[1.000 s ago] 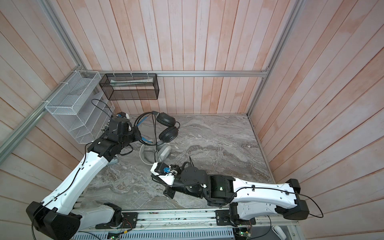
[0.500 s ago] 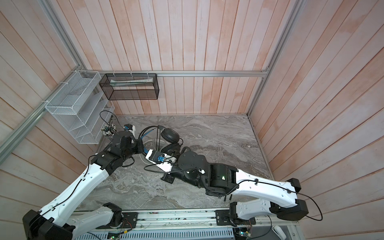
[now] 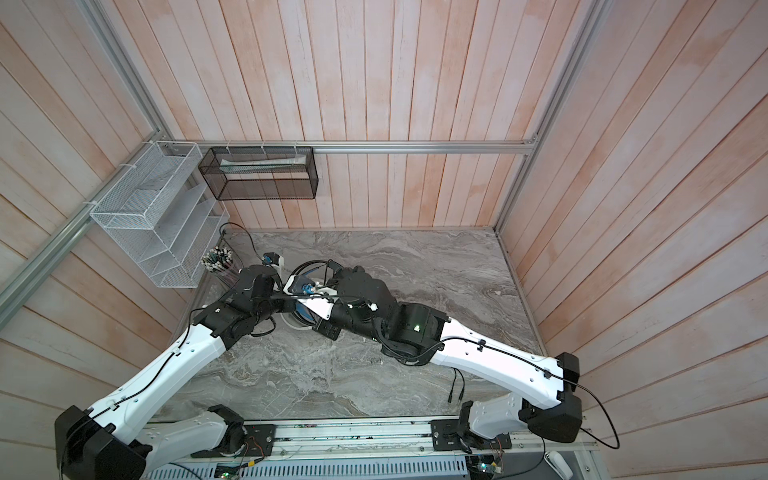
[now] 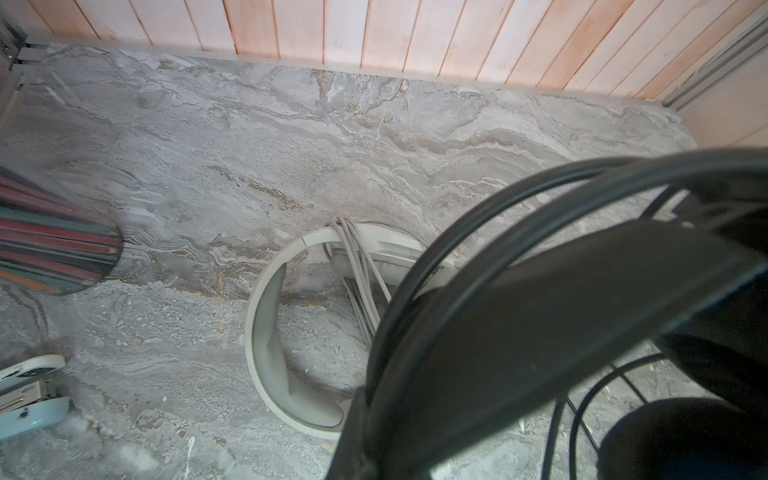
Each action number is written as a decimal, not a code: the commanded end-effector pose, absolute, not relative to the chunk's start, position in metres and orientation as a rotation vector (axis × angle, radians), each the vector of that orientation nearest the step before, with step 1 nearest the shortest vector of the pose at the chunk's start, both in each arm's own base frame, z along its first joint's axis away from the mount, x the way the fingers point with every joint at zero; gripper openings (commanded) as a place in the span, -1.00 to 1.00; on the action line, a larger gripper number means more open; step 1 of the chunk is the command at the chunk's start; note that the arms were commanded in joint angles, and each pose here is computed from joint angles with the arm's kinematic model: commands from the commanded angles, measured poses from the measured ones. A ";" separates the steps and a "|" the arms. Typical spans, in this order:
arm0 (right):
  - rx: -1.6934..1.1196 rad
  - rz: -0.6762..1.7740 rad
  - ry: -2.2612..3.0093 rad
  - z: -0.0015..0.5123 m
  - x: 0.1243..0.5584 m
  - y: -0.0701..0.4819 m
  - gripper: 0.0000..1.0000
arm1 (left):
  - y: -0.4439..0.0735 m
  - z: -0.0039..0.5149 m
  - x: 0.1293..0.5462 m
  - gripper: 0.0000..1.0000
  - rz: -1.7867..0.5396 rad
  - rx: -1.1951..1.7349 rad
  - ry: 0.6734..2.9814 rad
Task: Wrap the headphones
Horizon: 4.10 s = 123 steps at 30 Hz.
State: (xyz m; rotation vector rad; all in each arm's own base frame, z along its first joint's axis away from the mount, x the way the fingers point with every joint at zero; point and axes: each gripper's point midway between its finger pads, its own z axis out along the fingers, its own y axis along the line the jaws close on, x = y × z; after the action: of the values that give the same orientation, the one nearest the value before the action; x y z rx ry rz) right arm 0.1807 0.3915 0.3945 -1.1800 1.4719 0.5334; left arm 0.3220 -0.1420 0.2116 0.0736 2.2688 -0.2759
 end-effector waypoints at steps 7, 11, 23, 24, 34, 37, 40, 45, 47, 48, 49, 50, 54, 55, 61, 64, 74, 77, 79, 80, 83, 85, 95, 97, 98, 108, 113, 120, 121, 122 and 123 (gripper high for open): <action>-1.055 0.409 1.501 0.414 0.254 0.354 -1.00 | -0.157 0.229 0.304 -1.00 -0.282 0.243 2.135; -1.042 0.386 1.529 0.407 0.276 0.348 -1.00 | -0.166 0.232 0.292 -1.00 -0.296 0.319 2.095; -0.932 0.362 1.594 0.392 0.335 0.324 -1.00 | -0.183 0.235 0.270 -1.00 -0.354 0.422 1.999; -0.925 0.358 1.606 0.386 0.339 0.323 -1.00 | -0.182 0.238 0.269 -1.00 -0.360 0.420 1.987; -0.795 0.387 1.654 0.362 0.355 0.304 -0.87 | -0.180 0.246 0.267 -1.00 -0.381 0.400 1.964; -0.789 0.402 1.667 0.350 0.352 0.302 -0.82 | -0.181 0.250 0.266 -1.00 -0.396 0.395 1.952; -0.771 0.419 1.656 0.348 0.349 0.300 -0.65 | -0.181 0.254 0.264 -1.00 -0.416 0.393 1.938; -0.771 0.441 1.702 0.320 0.345 0.298 -0.57 | -0.182 0.261 0.261 -1.00 -0.444 0.388 1.921; -0.768 0.445 1.713 0.313 0.344 0.297 -0.55 | -0.182 0.266 0.261 -1.00 -0.451 0.380 1.920; -0.767 0.452 1.719 0.309 0.343 0.297 -0.55 | -0.183 0.270 0.260 -1.00 -0.460 0.377 1.917; -0.769 0.458 1.725 0.305 0.342 0.297 -0.54 | -0.183 0.275 0.259 -1.00 -0.471 0.376 1.912; -0.765 0.463 1.727 0.304 0.341 0.296 -0.53 | -0.184 0.279 0.258 -1.00 -0.480 0.373 1.911; -0.731 0.478 1.716 0.303 0.335 0.290 -0.45 | -0.181 0.294 0.256 -1.00 -0.489 0.355 1.928; -0.719 0.482 1.714 0.301 0.334 0.288 -0.44 | -0.180 0.299 0.254 -1.00 -0.497 0.350 1.929; -0.663 0.462 1.773 0.271 0.341 0.281 -0.79 | -0.176 0.332 0.239 -1.00 -0.597 0.295 1.895; -0.603 0.463 1.783 0.264 0.347 0.276 -0.88 | -0.176 0.347 0.232 -1.00 -0.653 0.280 1.879; -0.636 0.738 1.782 0.232 0.327 0.303 -0.75 | -0.174 0.397 0.219 -1.00 -0.840 0.158 1.799; -0.650 0.792 1.762 0.231 0.317 0.306 -0.56 | -0.175 0.408 0.217 -1.00 -0.890 0.120 1.790; -0.667 0.818 1.757 0.229 0.312 0.308 -0.44 | -0.175 0.413 0.217 -1.00 -0.921 0.087 1.788; -0.670 0.828 1.754 0.228 0.311 0.308 -0.39 | -0.176 0.415 0.217 -1.00 -0.938 0.075 1.792; -0.674 0.846 1.759 0.221 0.307 0.308 -0.29 | -0.178 0.419 0.217 -1.00 -0.978 0.046 1.799; -0.670 0.848 1.753 0.220 0.306 0.308 -0.13 | -0.177 0.423 0.218 -1.00 -0.985 0.022 1.801; -0.670 0.924 1.736 0.199 0.276 0.295 0.16 | -0.159 0.460 0.227 -1.00 -0.912 -0.105 1.792; -0.664 0.942 1.740 0.196 0.267 0.291 0.24 | -0.164 0.463 0.230 -1.00 -0.915 -0.091 1.800; -0.663 0.957 1.743 0.192 0.260 0.290 0.30 | -0.166 0.463 0.232 -1.00 -0.915 -0.088 1.806; -0.594 0.935 1.729 0.178 0.236 0.279 0.86 | -0.181 0.478 0.243 -1.00 -0.929 -0.051 1.814; -0.537 0.878 1.760 0.168 0.262 0.287 0.82 | -0.182 0.489 0.242 -1.00 -0.947 -0.052 1.801; -0.471 0.895 1.864 0.122 0.296 0.298 0.67 | -0.186 0.498 0.241 -1.00 -0.990 -0.059 1.794; -0.477 0.926 1.869 0.118 0.296 0.304 0.63 | -0.186 0.500 0.240 -1.00 -0.996 -0.059 1.792; -0.472 0.949 1.873 0.115 0.297 0.307 0.61 | -0.186 0.502 0.240 -1.00 -0.999 -0.059 1.788; -0.461 0.971 1.869 0.113 0.298 0.311 0.58 | -0.187 0.503 0.240 -1.00 -1.002 -0.060 1.785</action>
State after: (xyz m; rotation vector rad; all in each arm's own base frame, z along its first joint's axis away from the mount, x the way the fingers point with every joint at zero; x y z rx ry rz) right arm 0.2917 0.2968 0.0971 -0.4986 1.9387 0.8675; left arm 0.2448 -0.1855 0.4688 -0.0386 1.8858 -0.9012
